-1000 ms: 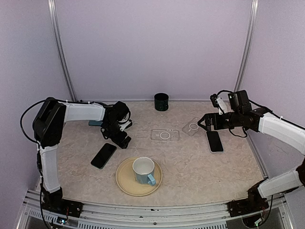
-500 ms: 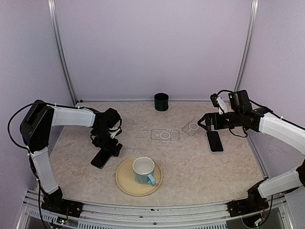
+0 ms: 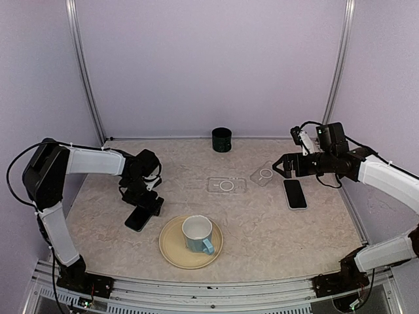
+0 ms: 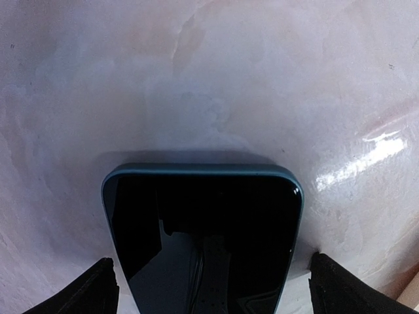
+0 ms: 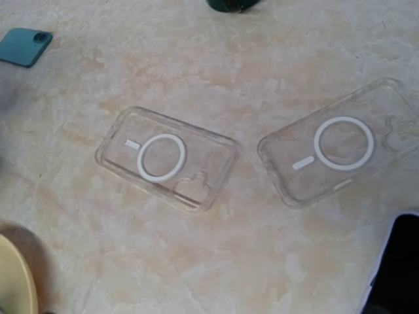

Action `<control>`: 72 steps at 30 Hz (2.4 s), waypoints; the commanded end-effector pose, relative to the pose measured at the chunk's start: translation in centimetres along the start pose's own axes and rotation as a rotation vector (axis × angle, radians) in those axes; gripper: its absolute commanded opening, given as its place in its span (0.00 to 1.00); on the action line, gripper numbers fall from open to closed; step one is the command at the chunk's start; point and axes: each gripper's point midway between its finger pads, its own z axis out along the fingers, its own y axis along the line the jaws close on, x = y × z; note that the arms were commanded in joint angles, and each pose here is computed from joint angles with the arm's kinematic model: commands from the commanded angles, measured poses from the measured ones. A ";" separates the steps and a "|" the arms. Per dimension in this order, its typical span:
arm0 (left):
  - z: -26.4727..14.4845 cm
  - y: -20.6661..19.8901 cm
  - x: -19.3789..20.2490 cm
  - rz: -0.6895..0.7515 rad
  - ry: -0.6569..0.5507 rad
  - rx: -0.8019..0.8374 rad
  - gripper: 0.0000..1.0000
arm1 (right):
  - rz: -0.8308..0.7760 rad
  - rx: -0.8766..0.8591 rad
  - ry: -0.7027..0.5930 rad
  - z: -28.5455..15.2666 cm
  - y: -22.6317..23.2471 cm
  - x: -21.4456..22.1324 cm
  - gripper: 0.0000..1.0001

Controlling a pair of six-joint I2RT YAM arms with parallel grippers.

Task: Put the phone into the phone case
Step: Pick up the phone from the center of the board, then pass from the left arm to the right

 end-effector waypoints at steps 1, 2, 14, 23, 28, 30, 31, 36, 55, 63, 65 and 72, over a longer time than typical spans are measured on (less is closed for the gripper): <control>0.2 -0.3 0.5 -0.015 0.002 0.043 0.99 | -0.020 -0.017 -0.019 -0.5 0.7 -0.1 1.00; 0.3 -0.5 0.6 -0.016 0.005 0.052 0.99 | -0.019 -0.017 -0.021 -0.5 0.7 -0.2 1.00; 1.5 -1.0 1.2 -0.019 0.039 0.104 0.84 | -0.024 -0.003 -0.027 -0.8 0.6 -0.2 0.99; 1.3 -0.5 0.3 -0.023 0.004 0.071 0.61 | -0.018 -0.009 -0.024 -0.8 0.6 -0.2 1.00; -0.4 -0.3 -2.2 0.005 -0.094 0.049 0.53 | -0.009 -0.043 -0.010 -0.5 1.2 -0.3 1.00; -1.2 -0.4 -3.3 0.020 -0.136 0.041 0.49 | -0.005 -0.057 -0.006 -0.5 1.5 -0.4 1.00; -1.5 -0.5 -3.8 0.030 -0.153 0.039 0.48 | -0.004 -0.064 -0.007 -0.5 1.6 -0.4 1.00; -2.1 -0.7 -5.6 0.072 -0.191 0.005 0.39 | 0.008 -0.092 0.002 -0.4 2.2 -0.3 1.00; -6.9 -7.1 -12.8 0.322 -0.412 0.016 0.39 | -0.006 -0.282 0.085 2.8 8.3 0.0 1.00; -10.7 -12.3 -15.0 0.457 -0.535 0.053 0.38 | -0.010 -0.341 0.101 4.3 11.5 -0.4 0.99; -11.7 -13.9 -15.3 0.495 -0.573 0.067 0.38 | -0.003 -0.359 0.101 4.7 12.1 -0.6 0.99; -13.6 -18.0 -15.5 0.575 -0.628 0.089 0.37 | 0.048 -0.387 0.104 6.0 12.9 -0.9 0.95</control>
